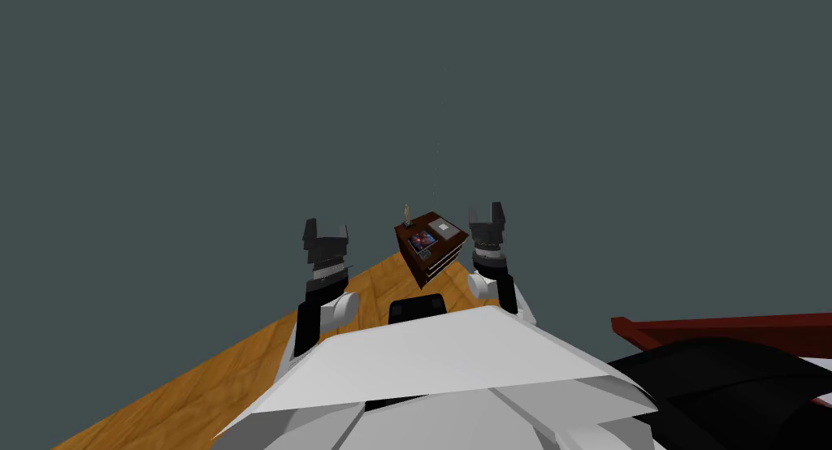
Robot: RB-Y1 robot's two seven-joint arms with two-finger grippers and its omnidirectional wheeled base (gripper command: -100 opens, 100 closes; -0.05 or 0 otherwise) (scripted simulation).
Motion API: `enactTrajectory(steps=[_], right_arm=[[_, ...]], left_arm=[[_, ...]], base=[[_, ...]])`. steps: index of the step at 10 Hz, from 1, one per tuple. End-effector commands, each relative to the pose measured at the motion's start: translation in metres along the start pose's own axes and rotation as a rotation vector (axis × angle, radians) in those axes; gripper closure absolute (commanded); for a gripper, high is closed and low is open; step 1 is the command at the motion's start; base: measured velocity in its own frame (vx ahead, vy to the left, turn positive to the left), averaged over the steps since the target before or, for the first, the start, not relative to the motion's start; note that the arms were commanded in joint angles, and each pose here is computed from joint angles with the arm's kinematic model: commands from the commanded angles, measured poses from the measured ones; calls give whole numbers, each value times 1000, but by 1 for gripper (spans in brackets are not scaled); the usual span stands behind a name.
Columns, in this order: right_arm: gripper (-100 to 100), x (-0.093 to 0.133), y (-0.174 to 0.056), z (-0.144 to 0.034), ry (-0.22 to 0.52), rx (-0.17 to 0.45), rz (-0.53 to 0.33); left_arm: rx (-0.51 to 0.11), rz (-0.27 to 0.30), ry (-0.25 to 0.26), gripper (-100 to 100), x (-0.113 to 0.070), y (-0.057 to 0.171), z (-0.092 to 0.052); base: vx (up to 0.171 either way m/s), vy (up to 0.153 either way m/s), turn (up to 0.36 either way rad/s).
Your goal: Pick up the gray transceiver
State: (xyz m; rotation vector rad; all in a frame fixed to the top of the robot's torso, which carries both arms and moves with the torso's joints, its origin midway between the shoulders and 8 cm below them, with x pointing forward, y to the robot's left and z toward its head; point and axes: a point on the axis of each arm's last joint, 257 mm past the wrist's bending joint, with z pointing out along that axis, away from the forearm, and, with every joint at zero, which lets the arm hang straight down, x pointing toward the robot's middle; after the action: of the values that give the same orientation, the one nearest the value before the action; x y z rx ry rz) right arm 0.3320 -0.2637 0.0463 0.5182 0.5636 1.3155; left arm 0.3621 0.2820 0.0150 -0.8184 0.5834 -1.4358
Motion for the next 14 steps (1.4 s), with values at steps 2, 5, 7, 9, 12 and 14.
enactTrajectory(steps=[2,5,7,9,12,14], right_arm=[[-100,9,-12,-5,46,32,-19],[-100,23,-37,-17,123,95,-57],[-100,34,-61,-31,193,159,-96],[-100,44,-90,-53,275,241,-146],[-100,55,-141,-101,421,386,-238],[-100,59,-175,-145,532,492,-307]], left_arm=[[0,0,0,0,0,0,0],[0,0,0,0,0,0,0],[0,0,0,0,0,0,0],[0,0,0,0,0,0,0],[0,0,0,0,0,0,0],[0,0,0,0,0,0,0]], base=[[-25,4,247],[-40,5,285],[-40,11,378],[-42,4,470],[-39,6,422],[-43,1,393]])
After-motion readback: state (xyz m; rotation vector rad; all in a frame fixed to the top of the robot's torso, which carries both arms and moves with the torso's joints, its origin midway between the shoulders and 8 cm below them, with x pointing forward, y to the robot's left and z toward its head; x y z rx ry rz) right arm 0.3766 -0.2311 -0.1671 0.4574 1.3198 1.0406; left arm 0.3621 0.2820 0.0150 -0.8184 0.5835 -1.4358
